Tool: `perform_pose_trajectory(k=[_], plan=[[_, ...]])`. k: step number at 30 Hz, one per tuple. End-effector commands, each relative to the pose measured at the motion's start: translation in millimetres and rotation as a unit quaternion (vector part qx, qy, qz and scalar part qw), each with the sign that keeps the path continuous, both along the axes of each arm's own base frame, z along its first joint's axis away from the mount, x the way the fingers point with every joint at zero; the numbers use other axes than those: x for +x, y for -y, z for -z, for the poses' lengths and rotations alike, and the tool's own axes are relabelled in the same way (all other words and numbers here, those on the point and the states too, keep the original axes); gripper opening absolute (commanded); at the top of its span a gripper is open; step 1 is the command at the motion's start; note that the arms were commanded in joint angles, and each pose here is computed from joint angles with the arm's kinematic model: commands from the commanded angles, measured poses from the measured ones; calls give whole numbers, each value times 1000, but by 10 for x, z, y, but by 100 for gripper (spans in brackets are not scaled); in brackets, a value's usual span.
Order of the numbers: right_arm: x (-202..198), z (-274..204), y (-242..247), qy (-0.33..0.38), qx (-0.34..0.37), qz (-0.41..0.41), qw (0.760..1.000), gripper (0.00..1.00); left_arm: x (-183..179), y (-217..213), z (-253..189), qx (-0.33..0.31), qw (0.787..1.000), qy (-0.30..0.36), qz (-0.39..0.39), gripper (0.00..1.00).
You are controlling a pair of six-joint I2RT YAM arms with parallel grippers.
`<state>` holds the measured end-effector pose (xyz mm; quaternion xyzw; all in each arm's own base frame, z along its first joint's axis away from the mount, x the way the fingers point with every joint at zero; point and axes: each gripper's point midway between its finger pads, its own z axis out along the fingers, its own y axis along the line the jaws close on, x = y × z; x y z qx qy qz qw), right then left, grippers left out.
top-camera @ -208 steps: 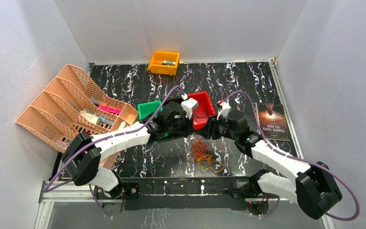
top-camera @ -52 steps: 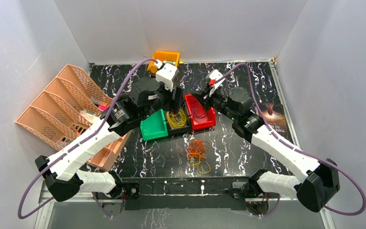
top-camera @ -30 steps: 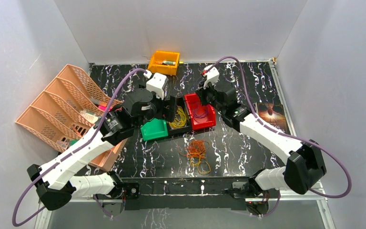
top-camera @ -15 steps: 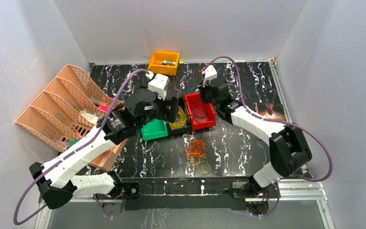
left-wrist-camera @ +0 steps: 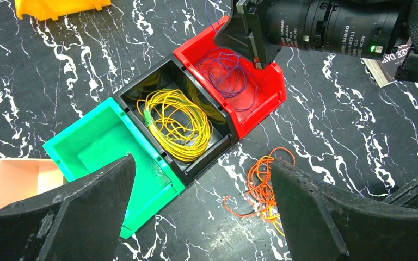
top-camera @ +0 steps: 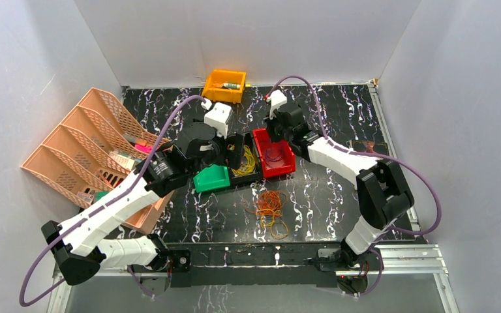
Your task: Untangle the cables
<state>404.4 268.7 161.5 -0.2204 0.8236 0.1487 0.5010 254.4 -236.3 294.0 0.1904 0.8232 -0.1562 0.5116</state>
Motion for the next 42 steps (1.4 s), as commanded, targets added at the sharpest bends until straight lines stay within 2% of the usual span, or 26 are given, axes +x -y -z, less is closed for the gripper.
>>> perform_pose_trajectory(k=[1, 6, 14, 23, 27, 32, 38, 42], plan=[[-5, -78, -144, -15, 8, -32, 999, 1, -34, -84, -36, -5, 1000, 2, -7, 94], [-42, 103, -134, -44, -7, -32, 998, 1, -28, -49, -7, -3, 1000, -3, -2, 94], [-191, 267, -203, -107, 11, -61, 992, 1, -23, -39, 21, -2, 1000, -6, -2, 94], [-285, 423, -97, -154, 13, -51, 987, 5, -13, 14, 63, 1, 1000, -11, 4, 94], [-314, 433, -102, -159, 12, -58, 986, 13, -17, 13, 91, 2, 1000, -14, 5, 94], [-310, 202, -87, -136, 13, -65, 989, 31, -8, -55, 108, 0, 1000, -13, -15, 94], [-308, -109, -12, -102, 11, -59, 993, 43, 1, -74, 83, -6, 1000, -7, -22, 95], [-309, -294, 71, -79, 12, -43, 996, 45, 13, -46, 108, -4, 1000, -11, -19, 95]])
